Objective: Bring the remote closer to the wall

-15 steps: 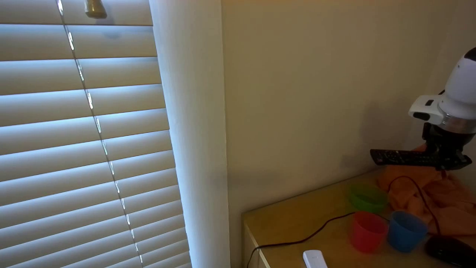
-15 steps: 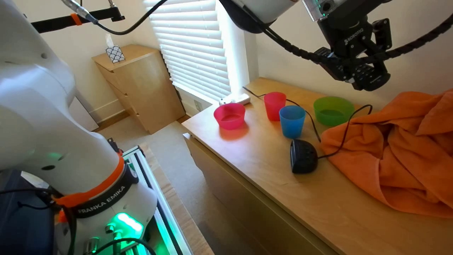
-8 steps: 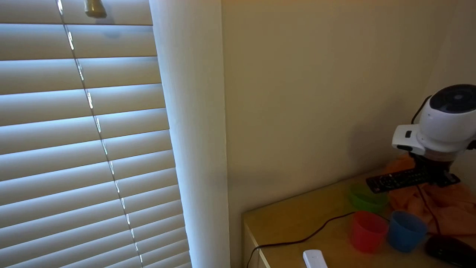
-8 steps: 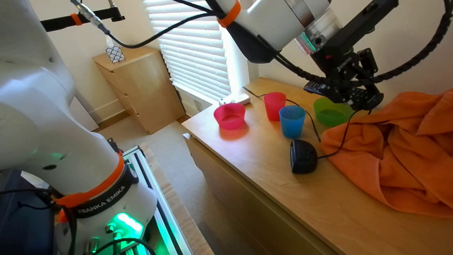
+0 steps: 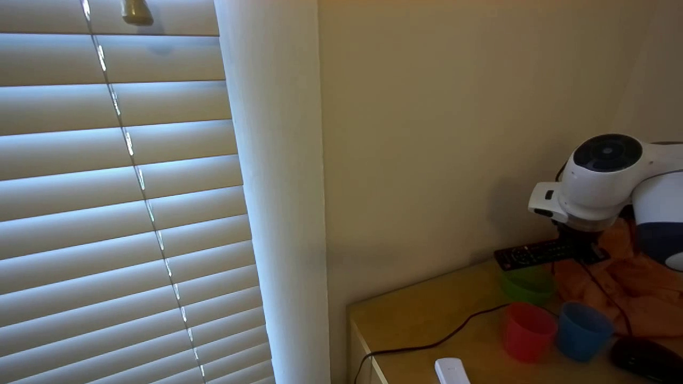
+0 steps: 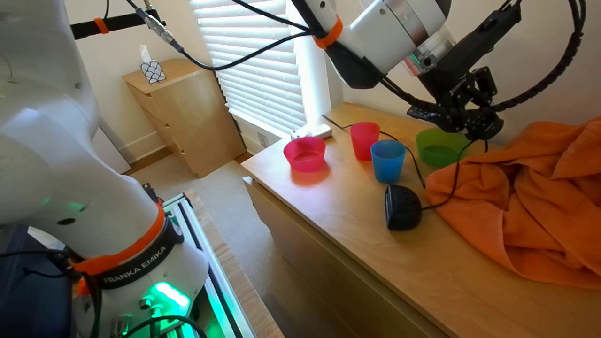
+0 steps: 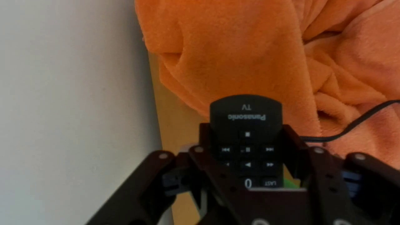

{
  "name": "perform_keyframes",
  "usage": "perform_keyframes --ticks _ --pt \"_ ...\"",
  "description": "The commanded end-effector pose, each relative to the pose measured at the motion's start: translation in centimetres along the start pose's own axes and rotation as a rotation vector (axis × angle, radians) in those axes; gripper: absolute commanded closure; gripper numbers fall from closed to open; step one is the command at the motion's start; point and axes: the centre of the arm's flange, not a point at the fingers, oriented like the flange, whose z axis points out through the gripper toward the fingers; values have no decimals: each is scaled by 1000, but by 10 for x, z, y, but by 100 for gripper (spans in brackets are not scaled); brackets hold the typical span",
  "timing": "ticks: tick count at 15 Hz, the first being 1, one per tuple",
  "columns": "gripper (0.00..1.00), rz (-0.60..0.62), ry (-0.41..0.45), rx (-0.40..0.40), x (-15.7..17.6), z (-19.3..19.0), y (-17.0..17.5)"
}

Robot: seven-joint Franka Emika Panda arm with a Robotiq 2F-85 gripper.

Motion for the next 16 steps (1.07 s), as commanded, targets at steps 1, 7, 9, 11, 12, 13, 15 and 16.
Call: perform_keyframes --ticks 1,7,9,11,12,13,15,16 --pt "69 -30 13 8 19 16 9" --pt "69 -30 -40 -141 -2 -61 -16" --pt "69 -43 -42 -158 -8 -72 -21" --pt "69 -73 -37 -118 -9 -63 -27" --pt "69 -64 -40 -110 -7 -54 -30" --pt "69 -63 -27 -83 -3 -43 -34" --pt "69 -12 -9 -61 4 -15 -37" --pt "69 8 -10 -63 9 -5 -37"
